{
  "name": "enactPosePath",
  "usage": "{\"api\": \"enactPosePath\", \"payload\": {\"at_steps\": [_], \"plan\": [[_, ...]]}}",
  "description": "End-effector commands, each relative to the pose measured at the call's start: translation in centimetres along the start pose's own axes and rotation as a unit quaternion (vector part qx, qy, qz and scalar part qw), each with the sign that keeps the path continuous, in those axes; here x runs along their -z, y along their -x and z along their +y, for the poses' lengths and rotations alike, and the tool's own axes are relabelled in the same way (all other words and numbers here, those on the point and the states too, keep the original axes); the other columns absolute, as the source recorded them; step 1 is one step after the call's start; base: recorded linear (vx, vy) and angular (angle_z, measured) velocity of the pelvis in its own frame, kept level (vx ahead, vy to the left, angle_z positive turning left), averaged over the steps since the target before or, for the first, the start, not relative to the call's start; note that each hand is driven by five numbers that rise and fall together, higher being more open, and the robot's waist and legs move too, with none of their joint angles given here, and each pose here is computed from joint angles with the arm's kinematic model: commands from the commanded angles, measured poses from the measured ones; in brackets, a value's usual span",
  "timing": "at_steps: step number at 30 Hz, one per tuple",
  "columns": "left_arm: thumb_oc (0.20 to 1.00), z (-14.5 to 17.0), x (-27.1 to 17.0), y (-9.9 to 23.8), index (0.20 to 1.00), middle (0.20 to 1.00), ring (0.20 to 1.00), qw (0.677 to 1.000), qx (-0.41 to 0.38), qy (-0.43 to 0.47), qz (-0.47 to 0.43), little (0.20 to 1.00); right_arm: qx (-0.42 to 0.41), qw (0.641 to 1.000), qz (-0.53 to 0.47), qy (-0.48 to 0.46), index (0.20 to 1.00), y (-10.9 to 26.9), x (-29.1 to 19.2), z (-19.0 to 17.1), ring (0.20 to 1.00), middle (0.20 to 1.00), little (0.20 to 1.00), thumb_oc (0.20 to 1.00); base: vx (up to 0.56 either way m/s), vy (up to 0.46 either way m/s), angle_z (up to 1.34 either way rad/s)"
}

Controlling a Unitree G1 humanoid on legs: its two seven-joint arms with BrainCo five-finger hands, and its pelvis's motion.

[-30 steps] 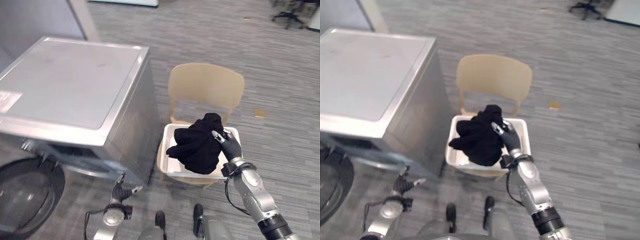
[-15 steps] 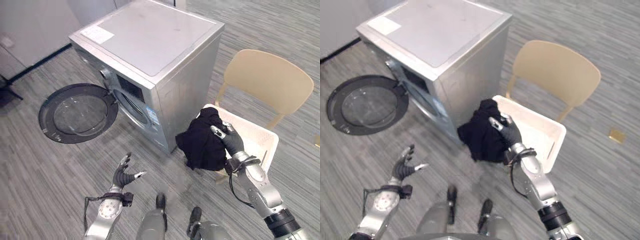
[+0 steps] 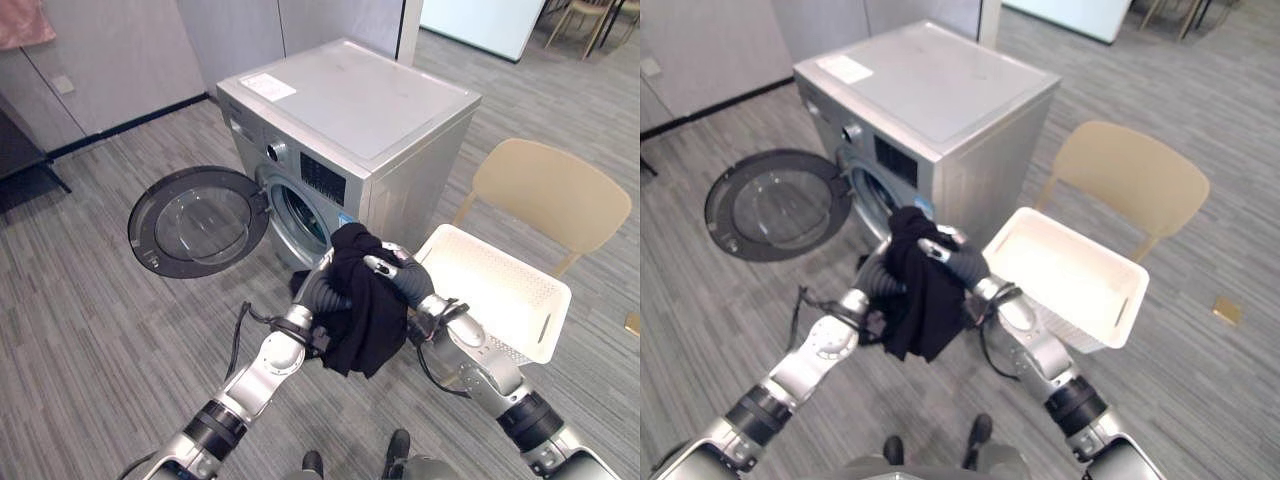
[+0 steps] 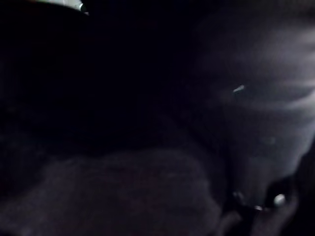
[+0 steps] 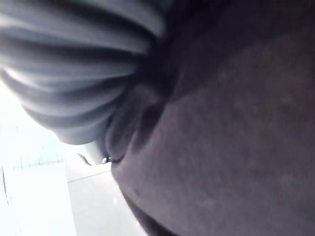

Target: Grab the laundry basket,head to the washer,open it,put in the laundry and shut it.

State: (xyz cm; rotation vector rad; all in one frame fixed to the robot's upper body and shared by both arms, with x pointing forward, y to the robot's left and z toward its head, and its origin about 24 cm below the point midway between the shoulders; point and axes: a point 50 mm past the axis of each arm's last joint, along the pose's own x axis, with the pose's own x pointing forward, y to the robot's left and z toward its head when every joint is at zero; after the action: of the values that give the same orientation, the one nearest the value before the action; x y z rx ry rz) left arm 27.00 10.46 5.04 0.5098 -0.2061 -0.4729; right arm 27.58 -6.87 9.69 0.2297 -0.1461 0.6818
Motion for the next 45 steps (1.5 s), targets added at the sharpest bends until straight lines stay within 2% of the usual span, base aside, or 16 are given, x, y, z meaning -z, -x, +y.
{"api": "enactPosePath", "payload": {"at_steps": [1, 2, 3, 4, 8, 9, 10, 11, 15, 16, 20, 27, 30, 36, 39, 45], "plan": [[1.000, -1.4, -0.8, -1.9, 1.000, 1.000, 1.000, 0.999, 0.033, -0.024, -0.022, 1.000, -0.061, 0.991, -0.117, -0.023, 0.200, -3.0, -4.1, 3.2, 0.200, 0.200, 0.200, 0.200, 0.00, 0.052, -0.22], [1.000, -1.6, -0.5, -1.9, 1.000, 1.000, 1.000, 0.999, 0.038, -0.026, -0.014, 1.000, -0.063, 0.990, -0.120, -0.022, 0.200, -3.4, -4.3, 3.4, 0.200, 0.200, 0.200, 0.200, 0.00, 0.038, -0.18], [0.451, -1.8, -0.4, -1.9, 0.451, 0.451, 0.451, 0.999, 0.043, -0.026, -0.011, 0.451, -0.069, 0.990, -0.125, -0.022, 0.200, -3.7, -4.5, 3.8, 0.200, 0.200, 0.200, 0.200, 0.01, 0.054, -0.17], [0.216, -2.0, -0.2, -1.7, 0.216, 0.216, 0.216, 0.999, 0.045, -0.025, -0.009, 0.216, -0.073, 0.989, -0.128, -0.022, 0.200, -4.0, -4.8, 4.0, 0.200, 0.200, 0.200, 0.200, 0.00, 0.038, -0.25], [0.200, -1.4, -0.2, -1.5, 0.200, 0.200, 0.200, 1.000, 0.012, 0.005, -0.006, 0.200, -0.078, 0.990, -0.115, -0.003, 0.200, -4.4, -4.2, 4.6, 0.200, 0.200, 0.200, 0.200, 0.00, 0.048, -0.26], [0.200, -0.7, -0.3, -1.4, 0.200, 0.200, 0.200, 1.000, -0.009, 0.011, -0.009, 0.200, -0.069, 0.991, -0.105, 0.036, 0.702, -4.0, -3.8, 4.1, 0.702, 0.702, 0.702, 0.702, -0.05, 0.027, -0.26], [0.200, 0.2, -0.2, -1.0, 0.200, 0.200, 0.200, 0.999, -0.031, 0.016, -0.009, 0.200, -0.056, 0.989, -0.092, 0.100, 1.000, -3.4, -3.5, 3.1, 1.000, 1.000, 1.000, 1.000, -0.03, 0.004, -0.09], [0.200, 0.2, -0.2, -1.0, 0.200, 0.200, 0.200, 0.999, -0.031, 0.016, -0.009, 0.200, -0.056, 0.989, -0.092, 0.100, 1.000, -3.4, -3.5, 3.2, 1.000, 1.000, 1.000, 1.000, -0.03, -0.001, -0.02], [0.200, 2.7, 1.5, 2.1, 0.200, 0.200, 0.200, 0.995, -0.098, 0.014, 0.027, 0.200, 0.022, 0.940, -0.074, 0.332, 1.000, 0.0, -4.3, -0.9, 1.000, 1.000, 1.000, 1.000, 0.00, 0.000, 0.00], [0.200, 2.7, 1.5, 2.2, 0.200, 0.200, 0.200, 0.995, -0.097, 0.015, 0.028, 0.200, 0.023, 0.940, -0.073, 0.332, 1.000, 0.0, -4.3, -0.9, 1.000, 1.000, 1.000, 1.000, 0.00, 0.000, 0.00], [0.200, 4.2, 4.2, 6.4, 0.200, 0.200, 0.200, 0.984, -0.148, 0.014, 0.096, 0.200, 0.101, 0.883, -0.050, 0.457, 1.000, 4.3, -5.1, -3.9, 1.000, 1.000, 1.000, 1.000, 0.00, 0.000, 0.00], [0.200, 4.8, 8.8, 12.2, 0.200, 0.200, 0.200, 0.951, -0.196, 0.043, 0.234, 0.200, 0.178, 0.887, 0.096, 0.415, 1.000, 10.8, -1.1, -7.5, 1.000, 1.000, 1.000, 1.000, 0.00, -0.003, -0.02], [0.200, 4.3, 11.6, 16.6, 0.200, 0.200, 0.200, 0.912, -0.233, 0.089, 0.326, 0.200, 0.237, 0.872, 0.214, 0.370, 1.000, 15.9, 2.6, -9.4, 1.000, 1.000, 1.000, 1.000, 0.00, -0.010, 0.00], [0.200, 3.7, 13.9, 20.6, 0.200, 0.200, 0.200, 0.851, -0.302, 0.148, 0.402, 0.200, 0.285, 0.854, 0.300, 0.316, 1.000, 19.4, 6.1, -10.5, 1.000, 1.000, 1.000, 1.000, -0.05, -0.019, 0.01], [0.200, 3.7, 14.4, 20.5, 0.200, 0.200, 0.200, 0.839, -0.318, 0.162, 0.411, 0.200, 0.296, 0.849, 0.313, 0.305, 1.000, 19.3, 7.1, -10.8, 1.000, 1.000, 1.000, 1.000, -0.22, -0.048, 0.40], [0.200, 3.0, 14.1, 17.9, 0.200, 0.200, 0.200, 0.861, -0.282, 0.167, 0.388, 0.200, 0.311, 0.828, 0.349, 0.311, 1.000, 20.0, 8.4, -11.1, 1.000, 1.000, 1.000, 1.000, 0.00, 0.061, 1.20]]}}
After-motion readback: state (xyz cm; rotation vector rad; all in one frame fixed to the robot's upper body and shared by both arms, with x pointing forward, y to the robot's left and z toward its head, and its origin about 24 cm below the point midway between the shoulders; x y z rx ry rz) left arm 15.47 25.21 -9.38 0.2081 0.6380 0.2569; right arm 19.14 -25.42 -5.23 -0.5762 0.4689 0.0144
